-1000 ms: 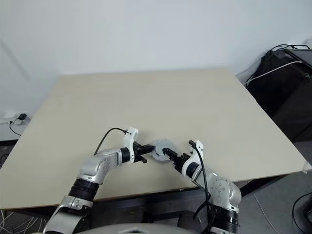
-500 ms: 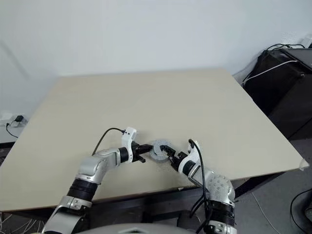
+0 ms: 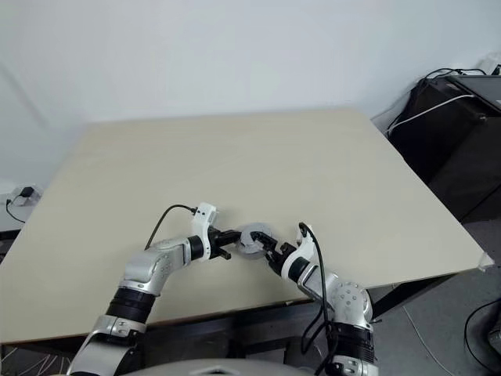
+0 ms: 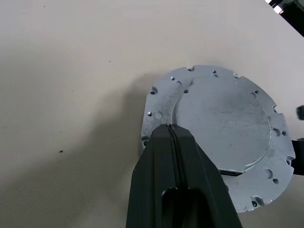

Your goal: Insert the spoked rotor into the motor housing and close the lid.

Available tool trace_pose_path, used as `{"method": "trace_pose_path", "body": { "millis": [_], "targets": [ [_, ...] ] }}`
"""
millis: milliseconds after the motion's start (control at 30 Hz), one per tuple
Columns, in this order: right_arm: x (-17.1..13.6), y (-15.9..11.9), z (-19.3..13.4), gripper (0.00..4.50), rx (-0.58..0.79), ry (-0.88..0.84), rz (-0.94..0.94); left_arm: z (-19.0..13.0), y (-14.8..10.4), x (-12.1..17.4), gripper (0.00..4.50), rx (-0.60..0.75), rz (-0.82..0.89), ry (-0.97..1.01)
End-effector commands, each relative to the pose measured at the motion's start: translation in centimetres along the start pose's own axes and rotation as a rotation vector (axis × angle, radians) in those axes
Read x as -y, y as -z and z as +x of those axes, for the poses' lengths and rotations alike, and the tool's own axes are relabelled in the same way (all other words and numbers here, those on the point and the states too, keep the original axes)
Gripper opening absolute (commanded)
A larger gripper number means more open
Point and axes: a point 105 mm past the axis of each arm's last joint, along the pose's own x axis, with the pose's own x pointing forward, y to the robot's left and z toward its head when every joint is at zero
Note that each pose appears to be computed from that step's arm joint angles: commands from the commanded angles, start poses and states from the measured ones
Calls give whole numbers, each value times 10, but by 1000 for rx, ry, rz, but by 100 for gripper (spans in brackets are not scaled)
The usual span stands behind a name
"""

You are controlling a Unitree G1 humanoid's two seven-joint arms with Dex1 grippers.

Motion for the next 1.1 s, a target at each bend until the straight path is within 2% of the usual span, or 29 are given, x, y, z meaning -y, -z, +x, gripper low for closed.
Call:
{"method": "trace_pose_path", "body": {
  "millis": [33,100,300,700,1100],
  "targets": [
    [-33,14,17,430,-17,-122,26,6,18,8,0,-65,-14,32],
    [-33,14,16,392,-18,-125,23,6,18,8,0,-64,-15,31],
    [-31,13,13,211,-17,-121,16,6,17,8,0,-61,-15,30],
    [-24,14,7,206,-8,-98,39,5,12,8,0,-21,-21,31],
    [-15,3,-1,206,62,-83,71,-23,-38,20,0,284,-104,97]
  ]
}}
